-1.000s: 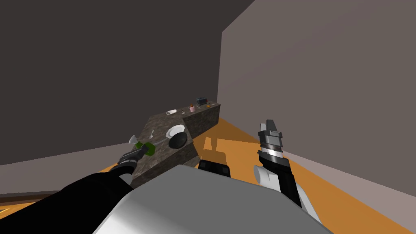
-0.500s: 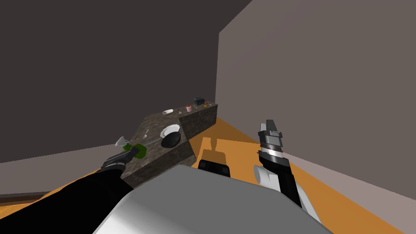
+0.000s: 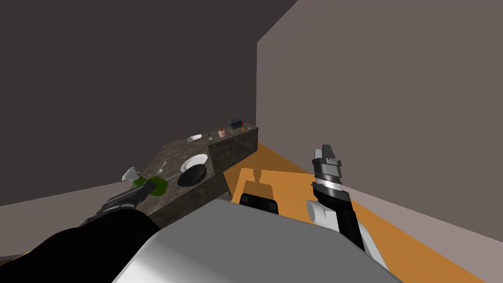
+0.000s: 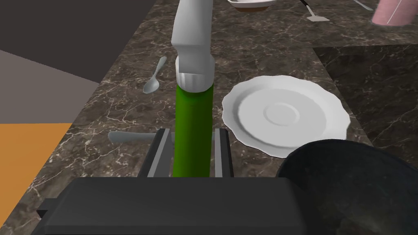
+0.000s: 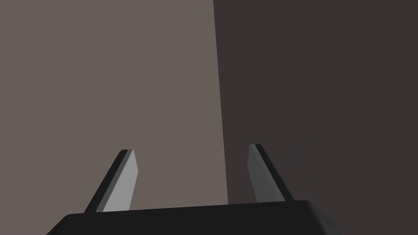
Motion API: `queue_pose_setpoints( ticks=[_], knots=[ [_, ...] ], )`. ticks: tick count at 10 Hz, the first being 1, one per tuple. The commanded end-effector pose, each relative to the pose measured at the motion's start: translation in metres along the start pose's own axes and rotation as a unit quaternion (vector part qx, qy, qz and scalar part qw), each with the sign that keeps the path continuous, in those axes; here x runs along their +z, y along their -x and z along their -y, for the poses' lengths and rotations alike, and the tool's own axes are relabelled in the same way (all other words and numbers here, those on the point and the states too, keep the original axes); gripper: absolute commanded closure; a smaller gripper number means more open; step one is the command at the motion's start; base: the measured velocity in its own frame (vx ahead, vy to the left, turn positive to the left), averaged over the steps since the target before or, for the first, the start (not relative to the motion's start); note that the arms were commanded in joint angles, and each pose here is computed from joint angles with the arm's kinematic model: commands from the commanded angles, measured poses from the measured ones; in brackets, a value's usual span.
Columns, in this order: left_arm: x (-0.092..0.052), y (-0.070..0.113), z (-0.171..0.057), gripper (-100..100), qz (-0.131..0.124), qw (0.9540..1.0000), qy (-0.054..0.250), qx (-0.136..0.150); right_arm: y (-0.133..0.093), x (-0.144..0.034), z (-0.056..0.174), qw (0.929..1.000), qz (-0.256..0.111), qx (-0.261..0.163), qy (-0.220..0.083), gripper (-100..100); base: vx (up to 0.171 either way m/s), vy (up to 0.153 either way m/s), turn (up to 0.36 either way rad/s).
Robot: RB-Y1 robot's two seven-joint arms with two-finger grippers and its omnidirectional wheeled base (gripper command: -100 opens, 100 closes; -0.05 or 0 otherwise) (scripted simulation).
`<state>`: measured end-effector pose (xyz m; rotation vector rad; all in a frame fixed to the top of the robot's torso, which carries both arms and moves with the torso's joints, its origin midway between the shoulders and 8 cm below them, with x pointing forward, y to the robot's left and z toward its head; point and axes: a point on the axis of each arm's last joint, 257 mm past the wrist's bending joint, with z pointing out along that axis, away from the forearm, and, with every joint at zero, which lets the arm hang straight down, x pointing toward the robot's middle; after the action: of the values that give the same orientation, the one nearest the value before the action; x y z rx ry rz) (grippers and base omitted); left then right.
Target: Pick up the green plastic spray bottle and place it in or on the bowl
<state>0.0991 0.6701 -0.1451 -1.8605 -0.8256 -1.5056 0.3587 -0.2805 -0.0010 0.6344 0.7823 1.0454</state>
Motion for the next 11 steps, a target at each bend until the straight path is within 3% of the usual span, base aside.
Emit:
queue_pose_setpoints(
  ticks=[1,7,10,11],
  knots=[
    [-0.005,-0.009,-0.001,100,-0.004,1.0,0.003,-0.005,0.0,0.0,0.0,1.0,0.0,0.0,0.0,0,0.134,-0.081,-0.046],
    [-0.029,-0.031,-0.004,100,-0.002,0.9999,0.013,-0.01,0.0,0.0,0.0,1.0,0.0,0.0,0.0,0,0.094,-0.066,-0.031],
    [-0.044,-0.03,-0.002,100,0.005,0.9997,0.006,-0.023,0.0,0.0,0.0,1.0,0.0,0.0,0.0,0,0.099,-0.074,-0.04],
    [-0.041,-0.029,-0.002,100,0.002,0.9998,0.008,-0.018,0.0,0.0,0.0,1.0,0.0,0.0,0.0,0,0.03,-0.03,0.001]
  ],
)
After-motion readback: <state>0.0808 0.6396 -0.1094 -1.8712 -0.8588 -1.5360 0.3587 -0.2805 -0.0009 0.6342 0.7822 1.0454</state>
